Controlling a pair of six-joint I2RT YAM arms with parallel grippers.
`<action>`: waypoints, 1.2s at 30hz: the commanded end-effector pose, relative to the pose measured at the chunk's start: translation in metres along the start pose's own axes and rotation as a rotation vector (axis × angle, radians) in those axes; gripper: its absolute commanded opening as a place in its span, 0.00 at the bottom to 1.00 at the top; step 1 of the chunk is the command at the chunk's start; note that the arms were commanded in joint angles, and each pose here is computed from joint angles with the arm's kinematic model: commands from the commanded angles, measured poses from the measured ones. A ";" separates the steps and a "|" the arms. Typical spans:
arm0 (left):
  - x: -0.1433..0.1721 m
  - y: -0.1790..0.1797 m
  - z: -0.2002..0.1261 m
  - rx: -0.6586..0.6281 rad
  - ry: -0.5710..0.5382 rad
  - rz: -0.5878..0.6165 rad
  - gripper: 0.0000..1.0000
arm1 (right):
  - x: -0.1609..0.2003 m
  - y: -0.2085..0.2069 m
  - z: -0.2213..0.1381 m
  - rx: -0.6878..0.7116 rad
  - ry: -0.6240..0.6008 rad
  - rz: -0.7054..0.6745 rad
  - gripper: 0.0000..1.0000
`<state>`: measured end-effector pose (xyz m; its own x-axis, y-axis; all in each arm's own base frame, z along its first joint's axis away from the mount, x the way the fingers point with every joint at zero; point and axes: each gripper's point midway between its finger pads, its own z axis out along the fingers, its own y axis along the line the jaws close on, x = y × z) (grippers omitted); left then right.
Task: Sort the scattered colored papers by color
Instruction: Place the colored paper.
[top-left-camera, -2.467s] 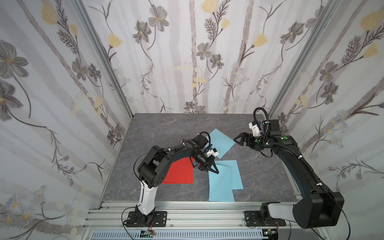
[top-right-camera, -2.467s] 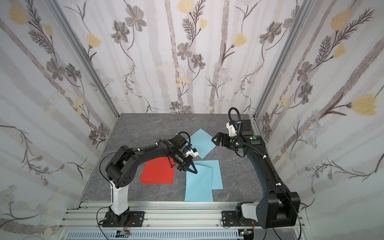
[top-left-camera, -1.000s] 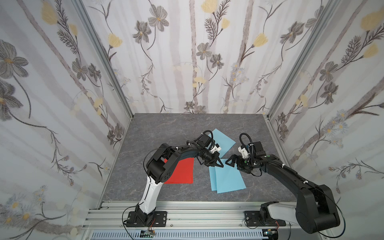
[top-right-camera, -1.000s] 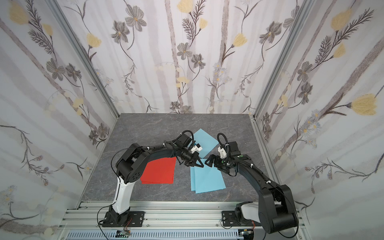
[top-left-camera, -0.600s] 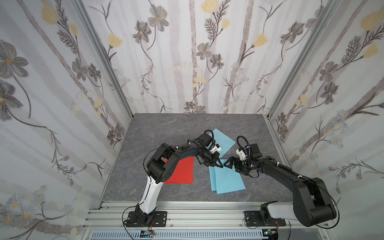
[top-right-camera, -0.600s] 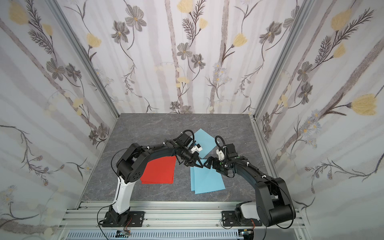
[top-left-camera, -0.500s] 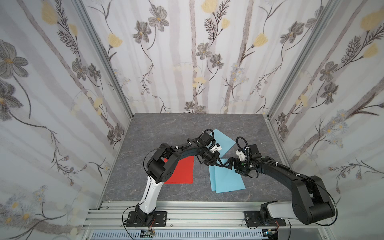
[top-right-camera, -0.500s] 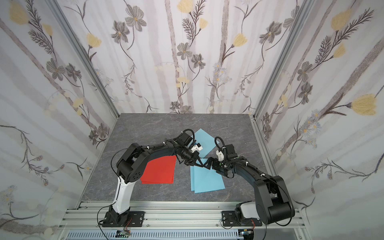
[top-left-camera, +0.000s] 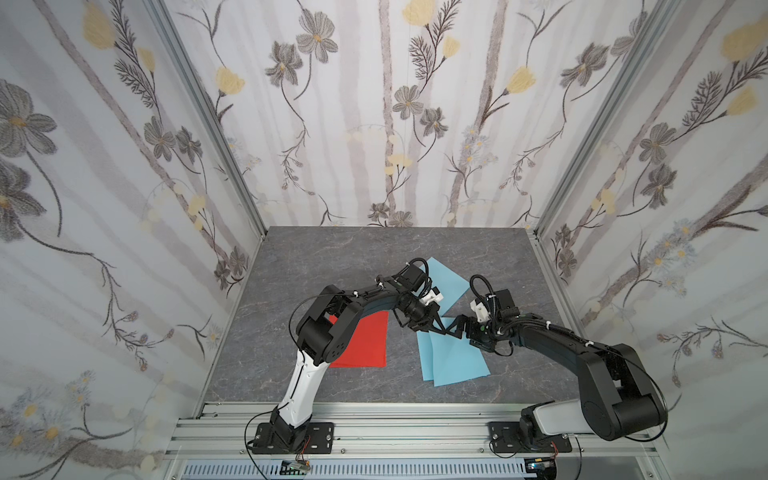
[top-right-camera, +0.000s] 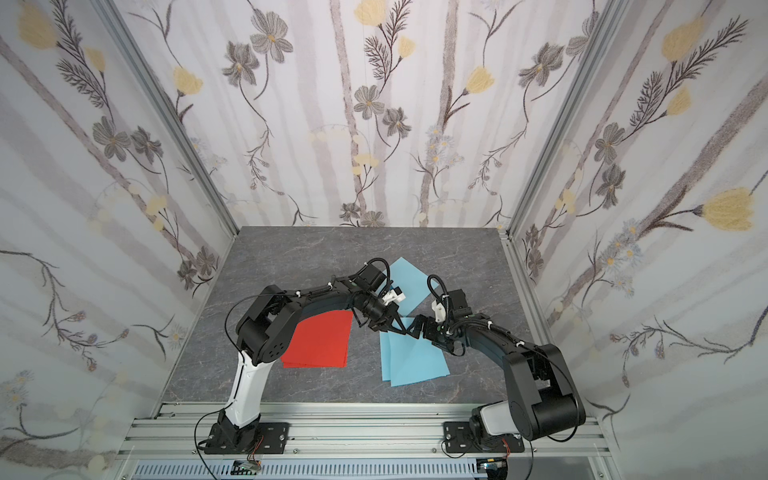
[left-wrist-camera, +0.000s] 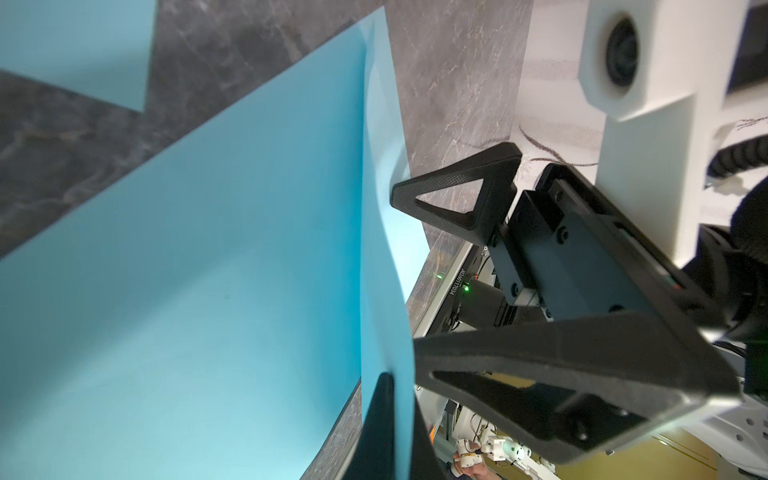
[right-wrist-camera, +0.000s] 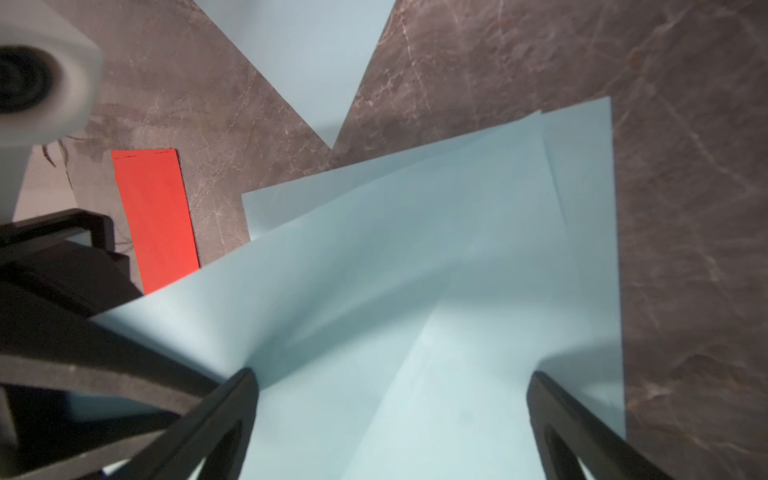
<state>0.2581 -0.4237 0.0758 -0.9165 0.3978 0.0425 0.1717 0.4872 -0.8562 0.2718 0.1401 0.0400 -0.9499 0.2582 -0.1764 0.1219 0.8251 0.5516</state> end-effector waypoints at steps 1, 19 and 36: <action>-0.002 0.003 0.000 -0.028 0.009 -0.008 0.00 | -0.004 -0.003 0.001 0.020 -0.021 0.005 1.00; -0.011 0.069 -0.114 -0.880 -0.150 0.064 0.39 | -0.004 -0.003 0.000 0.020 -0.022 0.003 1.00; -0.084 0.057 -0.163 -0.494 -0.637 -0.082 0.42 | -0.054 0.057 -0.064 -0.013 -0.136 -0.099 1.00</action>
<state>0.3770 -0.2793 0.0969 -0.9511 0.0307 -0.3072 0.1424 0.9265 -0.3482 0.3087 0.1450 0.1283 -0.9066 0.2557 -0.3356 0.0206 0.8213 0.5701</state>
